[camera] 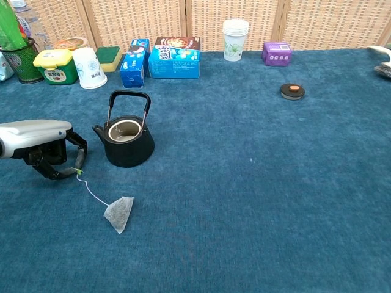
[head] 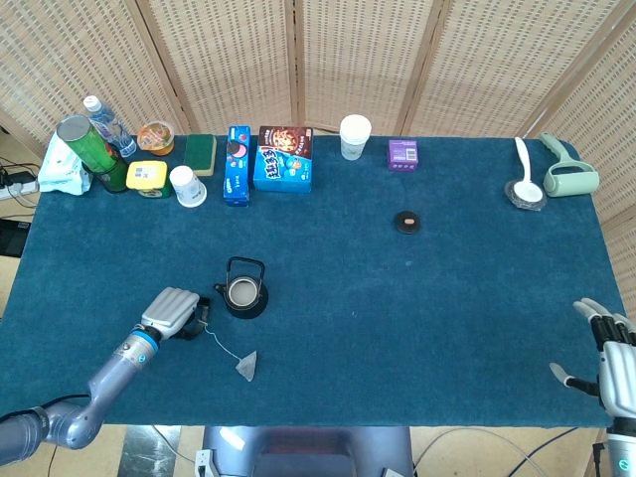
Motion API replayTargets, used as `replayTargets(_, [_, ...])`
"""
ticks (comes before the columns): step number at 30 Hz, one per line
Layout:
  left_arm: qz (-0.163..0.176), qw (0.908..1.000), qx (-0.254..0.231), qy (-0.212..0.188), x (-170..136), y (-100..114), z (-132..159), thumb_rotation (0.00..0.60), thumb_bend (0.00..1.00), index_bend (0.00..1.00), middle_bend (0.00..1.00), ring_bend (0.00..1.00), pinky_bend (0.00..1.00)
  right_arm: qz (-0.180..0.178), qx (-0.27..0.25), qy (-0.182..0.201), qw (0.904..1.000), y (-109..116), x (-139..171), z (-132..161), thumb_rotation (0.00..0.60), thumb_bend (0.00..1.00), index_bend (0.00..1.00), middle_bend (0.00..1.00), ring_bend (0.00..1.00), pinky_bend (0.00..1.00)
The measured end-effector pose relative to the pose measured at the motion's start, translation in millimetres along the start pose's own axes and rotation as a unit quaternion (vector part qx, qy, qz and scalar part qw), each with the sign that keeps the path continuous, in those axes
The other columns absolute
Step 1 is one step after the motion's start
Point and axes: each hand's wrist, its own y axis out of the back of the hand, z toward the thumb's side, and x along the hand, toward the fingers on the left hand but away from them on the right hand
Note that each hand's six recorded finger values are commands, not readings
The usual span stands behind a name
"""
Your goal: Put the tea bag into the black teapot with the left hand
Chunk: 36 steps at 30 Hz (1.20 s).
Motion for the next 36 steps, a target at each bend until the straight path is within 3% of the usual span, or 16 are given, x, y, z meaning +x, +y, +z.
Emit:
replayTargets(26, [0.009,0.9999,-0.012,-0.002,-1,4,1,0.600,0.50,0.69,1.00,1.00,0.92,-0.007,-0.004,-0.005,1.0000,3,3,-4,0.600,0.12,0.18,0.18,0.21,0.15])
replayTargets(36, [0.040,0.9975,-0.057,-0.013,-9,28,5,0.600,0.50,0.70,1.00,1.00,0.92,-0.005,-0.006,-0.002,1.0000,1,1,-3,0.600,0.12,0.18,0.18,0.21,0.15])
